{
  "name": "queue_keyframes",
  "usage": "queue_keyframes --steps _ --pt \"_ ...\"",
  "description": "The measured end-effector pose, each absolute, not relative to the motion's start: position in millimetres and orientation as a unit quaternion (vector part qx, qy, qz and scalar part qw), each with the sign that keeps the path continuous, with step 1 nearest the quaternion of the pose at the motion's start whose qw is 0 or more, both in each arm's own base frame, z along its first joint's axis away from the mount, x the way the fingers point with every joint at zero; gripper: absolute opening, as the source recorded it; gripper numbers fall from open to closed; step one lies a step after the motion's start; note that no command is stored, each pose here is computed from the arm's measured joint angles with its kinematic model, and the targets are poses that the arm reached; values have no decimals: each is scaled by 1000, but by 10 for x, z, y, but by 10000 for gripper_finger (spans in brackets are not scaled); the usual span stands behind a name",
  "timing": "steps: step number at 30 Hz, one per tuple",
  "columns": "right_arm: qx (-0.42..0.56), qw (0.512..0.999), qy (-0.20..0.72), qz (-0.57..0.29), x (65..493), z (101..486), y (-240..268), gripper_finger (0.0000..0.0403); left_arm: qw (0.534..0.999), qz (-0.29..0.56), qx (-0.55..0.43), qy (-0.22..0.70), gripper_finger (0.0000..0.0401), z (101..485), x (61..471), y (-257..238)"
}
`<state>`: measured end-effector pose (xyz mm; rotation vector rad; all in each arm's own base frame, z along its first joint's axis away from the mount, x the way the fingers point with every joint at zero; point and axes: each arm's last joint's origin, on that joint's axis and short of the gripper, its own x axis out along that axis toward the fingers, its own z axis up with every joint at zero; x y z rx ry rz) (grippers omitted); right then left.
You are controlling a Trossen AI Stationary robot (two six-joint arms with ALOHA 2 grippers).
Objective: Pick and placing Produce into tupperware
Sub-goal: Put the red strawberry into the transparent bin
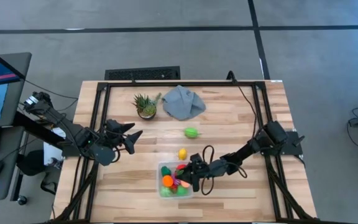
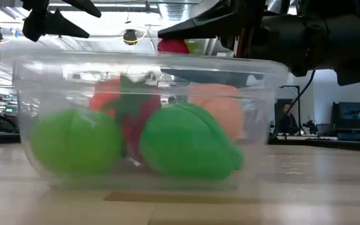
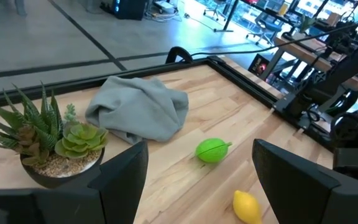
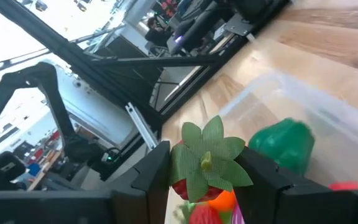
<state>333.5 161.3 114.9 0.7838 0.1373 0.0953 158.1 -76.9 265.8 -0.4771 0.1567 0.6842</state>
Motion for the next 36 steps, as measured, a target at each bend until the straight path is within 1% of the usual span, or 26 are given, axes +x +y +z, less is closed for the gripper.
queue_keyframes --steps 9,13,22,26,36 --pt "374 924 70 40 3332 1168 1605 167 912 334 -225 81 279 2649 1573 -763" --pt "365 928 65 43 3328 1216 1605 173 912 336 -223 80 279 2648 1571 -761" --pt "349 933 74 42 3326 1193 1604 177 912 338 -218 81 279 2642 1566 -757" --pt "348 934 74 42 3326 1193 1604 185 912 338 -218 81 279 2642 1566 -757" --pt "349 933 72 44 3327 1199 1604 219 910 338 -226 79 279 2643 1566 -758"
